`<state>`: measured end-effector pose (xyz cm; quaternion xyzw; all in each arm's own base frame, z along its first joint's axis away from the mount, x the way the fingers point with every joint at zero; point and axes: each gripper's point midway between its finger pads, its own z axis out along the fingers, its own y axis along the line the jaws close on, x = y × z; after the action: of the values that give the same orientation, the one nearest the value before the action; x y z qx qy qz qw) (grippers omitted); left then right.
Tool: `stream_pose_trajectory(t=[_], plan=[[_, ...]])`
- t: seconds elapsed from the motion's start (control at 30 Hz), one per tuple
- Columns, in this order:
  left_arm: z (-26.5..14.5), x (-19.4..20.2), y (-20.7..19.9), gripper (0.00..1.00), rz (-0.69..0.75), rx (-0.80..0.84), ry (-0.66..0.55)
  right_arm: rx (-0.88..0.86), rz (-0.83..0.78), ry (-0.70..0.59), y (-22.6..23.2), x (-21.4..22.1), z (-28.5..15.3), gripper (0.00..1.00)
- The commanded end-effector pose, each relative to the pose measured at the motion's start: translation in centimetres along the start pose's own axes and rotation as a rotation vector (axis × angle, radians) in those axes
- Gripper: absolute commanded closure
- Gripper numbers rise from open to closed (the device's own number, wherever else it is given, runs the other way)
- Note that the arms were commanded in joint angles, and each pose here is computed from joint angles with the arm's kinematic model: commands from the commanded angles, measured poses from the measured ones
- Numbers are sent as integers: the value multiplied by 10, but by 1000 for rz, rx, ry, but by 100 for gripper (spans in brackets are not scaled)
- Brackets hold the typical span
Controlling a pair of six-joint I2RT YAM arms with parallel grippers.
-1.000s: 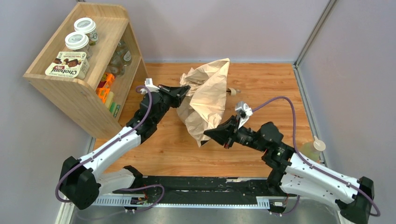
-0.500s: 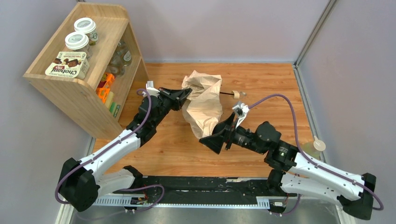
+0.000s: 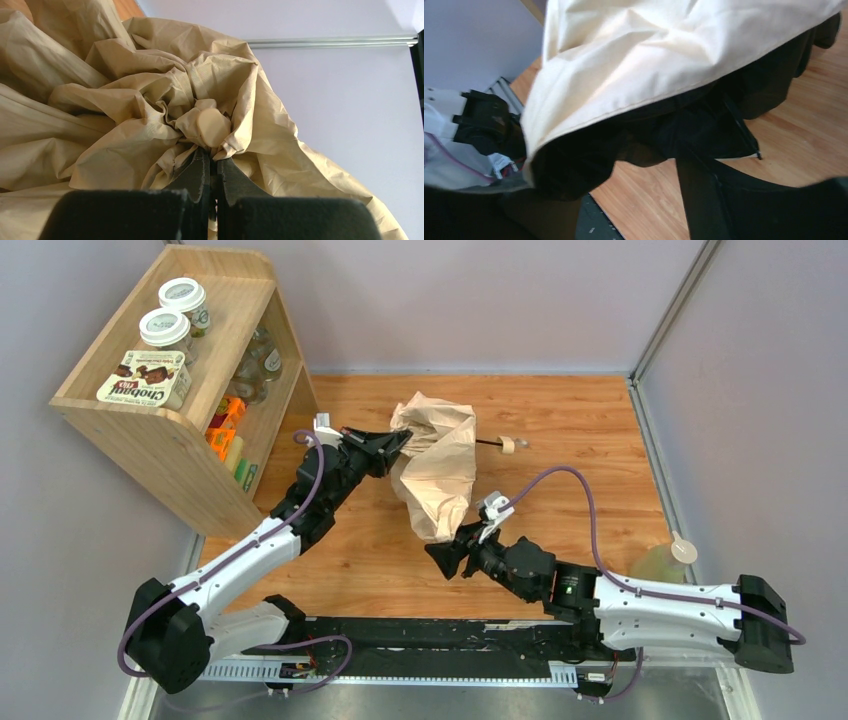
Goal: Put away the umbrella
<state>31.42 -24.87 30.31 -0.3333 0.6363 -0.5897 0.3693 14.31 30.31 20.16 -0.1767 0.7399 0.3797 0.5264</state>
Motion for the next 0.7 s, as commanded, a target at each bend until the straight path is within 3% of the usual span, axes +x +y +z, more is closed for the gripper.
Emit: stream_pose_trajectory(t=[0.0, 0.1, 0.2, 0.4, 0.57, 0.63, 0.67], plan=[[-10, -1, -68, 100, -57, 203, 16, -149, 5, -173, 33, -48, -5, 49], [-6, 0, -62, 100, -52, 195, 16, -281, -10, -102, 59, -48, -12, 100], [-4, 5, -71, 100, 21, 262, 58, -561, 40, 28, 106, -47, -44, 100], [-2, 28, -62, 100, 89, 444, 226, -729, 297, 133, 112, -76, -76, 100], [-6, 52, -58, 100, 109, 555, 372, -576, 376, 277, 83, -54, -47, 99], [-6, 56, -54, 100, 120, 568, 402, -511, 361, 351, 72, -34, -40, 89], [-3, 56, -52, 100, 135, 566, 407, -471, 340, 387, 66, -27, -40, 77]])
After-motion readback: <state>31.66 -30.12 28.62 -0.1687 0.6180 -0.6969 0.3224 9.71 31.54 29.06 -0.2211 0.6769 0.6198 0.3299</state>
